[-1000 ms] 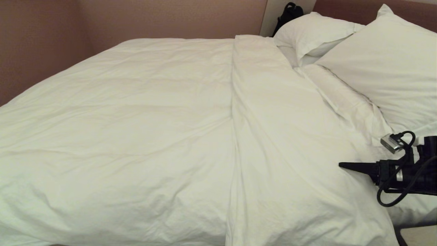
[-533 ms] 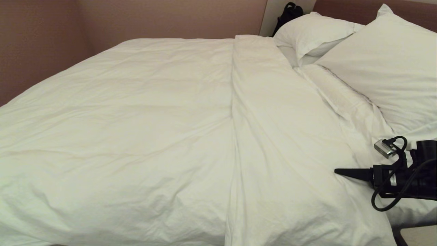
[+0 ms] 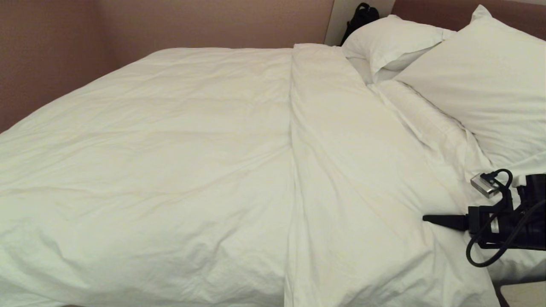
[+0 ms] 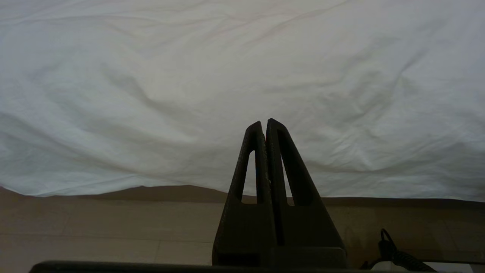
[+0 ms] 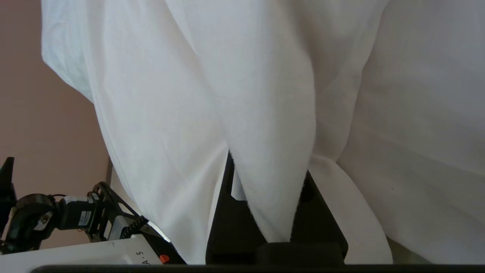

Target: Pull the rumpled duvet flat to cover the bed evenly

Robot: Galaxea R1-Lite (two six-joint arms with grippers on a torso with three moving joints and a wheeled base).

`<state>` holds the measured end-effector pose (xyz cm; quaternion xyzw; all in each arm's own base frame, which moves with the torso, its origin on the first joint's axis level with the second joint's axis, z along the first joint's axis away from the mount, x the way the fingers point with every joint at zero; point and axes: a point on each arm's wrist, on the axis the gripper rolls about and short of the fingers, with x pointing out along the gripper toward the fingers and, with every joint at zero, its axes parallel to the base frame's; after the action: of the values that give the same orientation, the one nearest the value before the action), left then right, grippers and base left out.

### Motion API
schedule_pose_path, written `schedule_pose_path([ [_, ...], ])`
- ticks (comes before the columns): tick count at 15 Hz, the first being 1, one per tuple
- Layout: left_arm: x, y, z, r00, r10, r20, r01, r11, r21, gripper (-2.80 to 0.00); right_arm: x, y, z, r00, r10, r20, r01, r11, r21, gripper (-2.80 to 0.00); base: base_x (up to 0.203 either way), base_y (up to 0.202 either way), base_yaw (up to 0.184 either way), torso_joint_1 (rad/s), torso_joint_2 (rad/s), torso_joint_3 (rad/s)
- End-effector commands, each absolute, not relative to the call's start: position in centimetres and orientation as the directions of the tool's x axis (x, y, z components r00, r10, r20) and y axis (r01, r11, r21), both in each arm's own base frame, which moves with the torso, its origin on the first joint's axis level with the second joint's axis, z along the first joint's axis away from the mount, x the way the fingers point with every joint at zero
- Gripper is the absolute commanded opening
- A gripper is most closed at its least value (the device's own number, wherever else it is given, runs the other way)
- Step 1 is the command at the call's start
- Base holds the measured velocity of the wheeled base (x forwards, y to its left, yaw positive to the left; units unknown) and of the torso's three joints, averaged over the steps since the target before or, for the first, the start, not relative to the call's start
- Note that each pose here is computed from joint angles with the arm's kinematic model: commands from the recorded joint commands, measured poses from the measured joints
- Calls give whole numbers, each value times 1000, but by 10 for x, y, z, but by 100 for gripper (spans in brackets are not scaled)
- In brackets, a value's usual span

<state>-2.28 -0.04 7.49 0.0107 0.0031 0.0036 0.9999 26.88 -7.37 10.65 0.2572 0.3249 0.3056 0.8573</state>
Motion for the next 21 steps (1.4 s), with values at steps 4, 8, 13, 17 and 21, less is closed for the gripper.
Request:
schedule_pose_path([
  [4, -23, 0, 75, 1000, 8, -6, -8, 1000, 21, -280, 254, -70, 118, 624, 610, -488, -265, 753, 602, -280, 0, 0, 0, 0, 0, 0],
  [8, -23, 0, 75, 1000, 8, -6, -8, 1000, 21, -280, 244, -68, 123, 626, 568, -535, -214, 784, 583, -280, 0, 0, 0, 0, 0, 0],
  [13, -23, 0, 75, 1000, 8, -6, -8, 1000, 21, -280, 249, -70, 115, 623, 514, -590, -170, 825, 539, -280, 0, 0, 0, 0, 0, 0],
  [17, -23, 0, 75, 1000, 8, -6, -8, 1000, 21, -280, 259, -68, 119, 624, 521, -582, -193, 825, 531, -280, 0, 0, 0, 0, 0, 0],
  [21, -23, 0, 75, 1000, 8, -6, -8, 1000, 21, -280, 261, -68, 122, 632, 518, -577, -200, 828, 524, 0, 0, 0, 0, 0, 0, 0],
])
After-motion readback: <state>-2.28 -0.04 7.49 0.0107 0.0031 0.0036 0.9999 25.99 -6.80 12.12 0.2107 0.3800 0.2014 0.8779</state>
